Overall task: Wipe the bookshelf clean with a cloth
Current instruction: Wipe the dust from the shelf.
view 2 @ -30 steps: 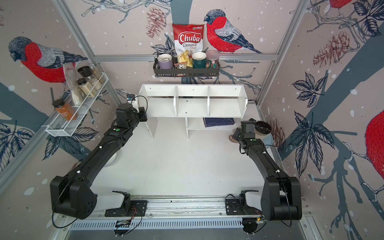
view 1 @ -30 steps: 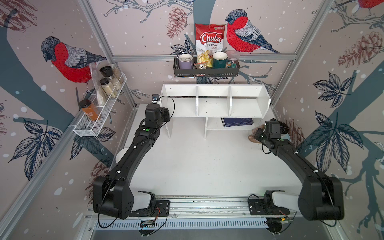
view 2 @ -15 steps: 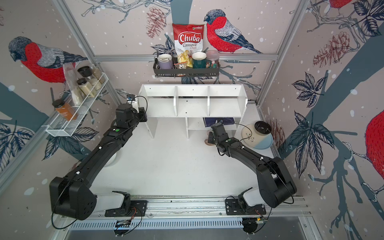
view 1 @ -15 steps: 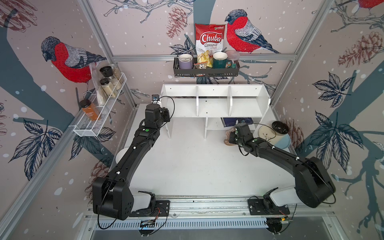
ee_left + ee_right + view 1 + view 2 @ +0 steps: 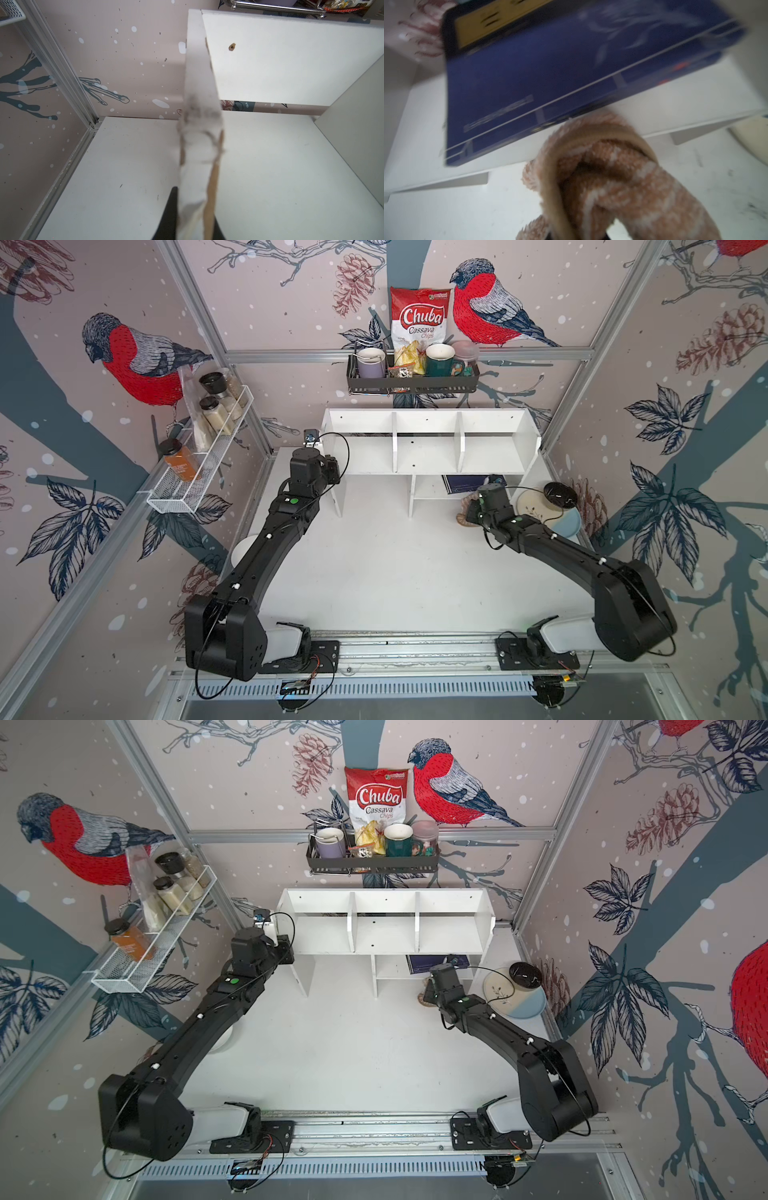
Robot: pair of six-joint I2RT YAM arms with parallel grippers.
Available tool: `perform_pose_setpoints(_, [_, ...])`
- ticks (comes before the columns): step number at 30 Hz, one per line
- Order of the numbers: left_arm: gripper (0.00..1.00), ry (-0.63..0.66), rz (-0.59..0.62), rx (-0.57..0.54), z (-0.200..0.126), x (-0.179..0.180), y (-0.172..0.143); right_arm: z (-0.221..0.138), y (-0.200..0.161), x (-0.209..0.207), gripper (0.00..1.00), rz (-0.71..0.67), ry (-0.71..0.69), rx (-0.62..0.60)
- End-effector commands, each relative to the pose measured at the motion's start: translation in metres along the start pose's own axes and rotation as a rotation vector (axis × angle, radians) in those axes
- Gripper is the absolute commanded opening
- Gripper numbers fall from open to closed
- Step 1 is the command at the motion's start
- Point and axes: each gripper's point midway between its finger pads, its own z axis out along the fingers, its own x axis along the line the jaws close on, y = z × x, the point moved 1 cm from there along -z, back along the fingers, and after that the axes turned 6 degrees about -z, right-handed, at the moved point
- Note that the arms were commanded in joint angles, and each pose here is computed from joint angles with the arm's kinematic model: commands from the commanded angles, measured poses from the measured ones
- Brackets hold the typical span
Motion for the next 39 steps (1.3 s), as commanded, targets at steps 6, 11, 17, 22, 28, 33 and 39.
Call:
perform_pose_setpoints(6, [0.0,-0.079,-0.087,0.064,0.001,-0.015,-0.014,-0.007,0.007,-0.037,0.0,0.019,-0.022,0.001])
perform_pose_setpoints(11, [0.0,-0.083,-0.085,0.066,0.002,-0.015,-0.015,-0.003,0.001,0.024,0.0,-0.073,0.071,-0.004])
perform_pose_setpoints(17, [0.0,-0.08,-0.082,0.064,0.001,-0.015,-0.015,-0.006,-0.01,0.119,0.0,-0.18,0.19,-0.009])
perform_pose_setpoints(22, [0.0,-0.083,-0.083,0.062,0.0,-0.015,-0.015,-0.028,-0.001,0.184,0.0,-0.28,0.265,-0.048])
perform_pose_setpoints(28, [0.0,-0.087,-0.085,0.059,-0.001,-0.016,-0.013,-0.075,0.032,0.225,0.0,-0.338,0.31,-0.145])
perform_pose_setpoints(33, [0.0,-0.089,-0.083,0.058,-0.001,-0.016,-0.013,-0.097,0.049,0.235,0.0,-0.329,0.329,-0.207])
perform_pose_setpoints(39, [0.0,-0.089,-0.084,0.062,0.0,-0.016,-0.014,-0.054,0.009,0.234,0.0,-0.318,0.309,-0.122])
